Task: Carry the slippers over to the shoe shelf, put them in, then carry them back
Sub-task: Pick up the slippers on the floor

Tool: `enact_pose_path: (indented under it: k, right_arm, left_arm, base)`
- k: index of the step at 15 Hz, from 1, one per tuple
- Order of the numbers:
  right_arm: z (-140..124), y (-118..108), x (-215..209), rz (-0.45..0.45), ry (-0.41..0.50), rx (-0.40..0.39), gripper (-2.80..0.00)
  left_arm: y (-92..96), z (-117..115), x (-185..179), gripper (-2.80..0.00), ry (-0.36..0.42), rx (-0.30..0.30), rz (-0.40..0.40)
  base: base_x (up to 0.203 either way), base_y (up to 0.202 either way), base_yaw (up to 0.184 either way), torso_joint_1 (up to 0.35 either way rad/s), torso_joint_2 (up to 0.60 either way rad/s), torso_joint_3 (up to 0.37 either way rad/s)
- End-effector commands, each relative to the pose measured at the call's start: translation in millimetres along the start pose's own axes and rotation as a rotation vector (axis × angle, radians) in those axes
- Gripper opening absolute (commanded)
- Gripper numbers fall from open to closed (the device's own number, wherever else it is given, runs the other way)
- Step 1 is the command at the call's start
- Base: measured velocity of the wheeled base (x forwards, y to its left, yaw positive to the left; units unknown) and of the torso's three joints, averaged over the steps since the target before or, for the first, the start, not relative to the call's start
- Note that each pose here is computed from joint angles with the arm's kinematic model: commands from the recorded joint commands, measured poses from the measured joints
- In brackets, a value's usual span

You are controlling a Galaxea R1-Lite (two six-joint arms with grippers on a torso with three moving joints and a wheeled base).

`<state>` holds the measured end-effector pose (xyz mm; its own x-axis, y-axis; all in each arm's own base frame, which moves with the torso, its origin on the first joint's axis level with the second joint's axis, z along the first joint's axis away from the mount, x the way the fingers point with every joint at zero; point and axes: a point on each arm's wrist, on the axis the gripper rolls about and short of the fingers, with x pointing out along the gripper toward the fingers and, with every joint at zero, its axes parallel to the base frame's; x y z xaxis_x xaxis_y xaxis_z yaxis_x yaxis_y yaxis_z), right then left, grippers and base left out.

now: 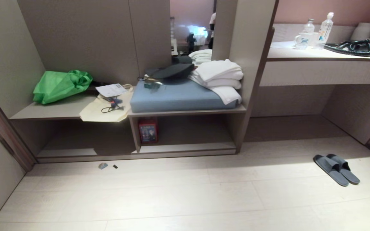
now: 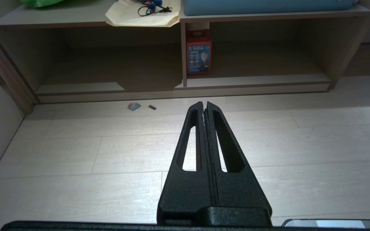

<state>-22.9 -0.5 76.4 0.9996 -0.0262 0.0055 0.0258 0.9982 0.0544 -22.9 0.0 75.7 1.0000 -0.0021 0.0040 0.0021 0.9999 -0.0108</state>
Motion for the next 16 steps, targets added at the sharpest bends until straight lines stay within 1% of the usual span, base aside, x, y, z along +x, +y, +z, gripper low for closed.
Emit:
enact_pose_path:
  k: [1, 16]
  right_arm:
    - [-0.3, 0.0, 0.1, 0.0, 0.001, 0.001, -2.8]
    - [0.0, 0.0, 0.0, 0.0, 0.0, -0.001, -2.8]
  left_arm:
    - [0.0, 0.1, 0.1, -2.8, 0.001, 0.0, 0.001]
    - [0.0, 0.1, 0.1, -2.8, 0.001, 0.0, 0.001]
  base:
    - [0.196, 0.0, -0.002, 0.007, 0.0, 0.004]
    - [0.195, 0.0, -0.001, 0.003, 0.0, 0.003]
